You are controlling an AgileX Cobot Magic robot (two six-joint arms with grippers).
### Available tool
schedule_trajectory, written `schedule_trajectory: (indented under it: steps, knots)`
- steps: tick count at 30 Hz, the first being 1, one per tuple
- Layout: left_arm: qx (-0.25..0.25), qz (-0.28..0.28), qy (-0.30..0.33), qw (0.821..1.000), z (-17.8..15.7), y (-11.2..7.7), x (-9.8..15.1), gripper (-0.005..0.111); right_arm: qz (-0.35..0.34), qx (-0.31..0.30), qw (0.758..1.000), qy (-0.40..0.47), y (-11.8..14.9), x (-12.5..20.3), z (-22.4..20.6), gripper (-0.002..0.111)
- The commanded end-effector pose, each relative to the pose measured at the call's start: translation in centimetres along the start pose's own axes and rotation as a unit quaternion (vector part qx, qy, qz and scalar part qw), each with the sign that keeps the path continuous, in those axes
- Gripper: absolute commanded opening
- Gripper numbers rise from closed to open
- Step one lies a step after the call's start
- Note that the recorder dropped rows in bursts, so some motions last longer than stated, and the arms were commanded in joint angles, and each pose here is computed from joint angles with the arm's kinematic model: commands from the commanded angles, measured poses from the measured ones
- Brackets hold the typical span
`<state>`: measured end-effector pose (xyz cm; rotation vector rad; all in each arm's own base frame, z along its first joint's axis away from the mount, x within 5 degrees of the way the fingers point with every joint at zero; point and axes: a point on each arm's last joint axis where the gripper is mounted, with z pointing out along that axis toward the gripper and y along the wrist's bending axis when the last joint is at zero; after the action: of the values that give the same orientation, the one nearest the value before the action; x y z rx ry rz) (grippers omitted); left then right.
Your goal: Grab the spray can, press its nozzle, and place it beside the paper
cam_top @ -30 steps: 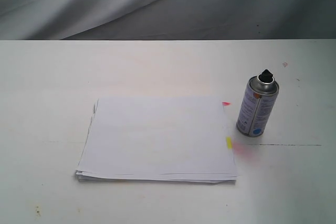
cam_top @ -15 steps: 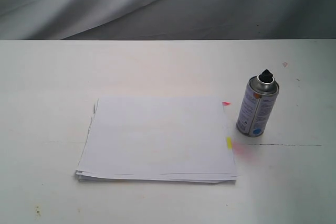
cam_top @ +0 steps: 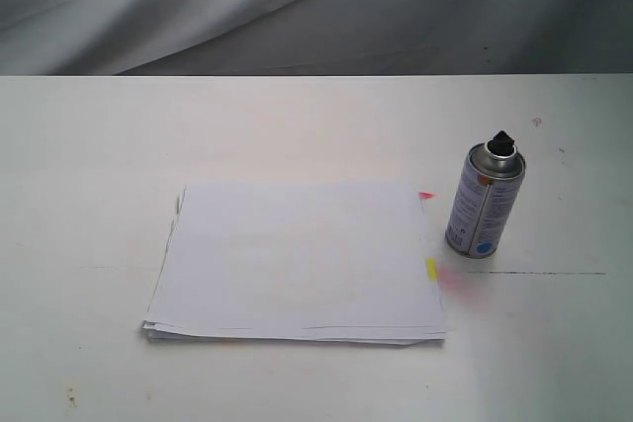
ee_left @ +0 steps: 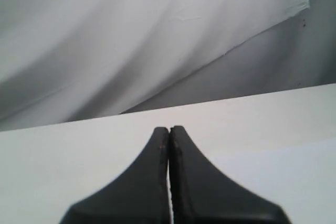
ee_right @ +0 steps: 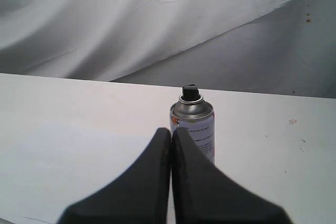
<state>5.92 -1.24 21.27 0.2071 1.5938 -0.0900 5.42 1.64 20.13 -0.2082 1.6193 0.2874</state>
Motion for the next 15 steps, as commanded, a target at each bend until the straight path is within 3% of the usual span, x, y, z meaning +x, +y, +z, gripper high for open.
schedule_trajectory:
  steps: [1, 8, 15]
  knots:
    - [-0.005, -0.016, 0.017, 1.000, 0.1, 0.0, 1.2, 0.000, -0.001, 0.000, 1.000, -0.002, 0.0, 0.1, 0.0, 0.000]
    - [-0.001, 0.014, 0.069, 0.997, 0.0, 0.0, 2.1, 0.000, -0.001, 0.000, 1.000, -0.002, 0.0, 0.1, 0.0, 0.000]
    - [0.007, -0.008, 0.096, 0.995, -0.1, -0.2, 2.6, 0.000, -0.001, 0.000, 1.000, -0.002, 0.0, 0.1, 0.0, 0.000]
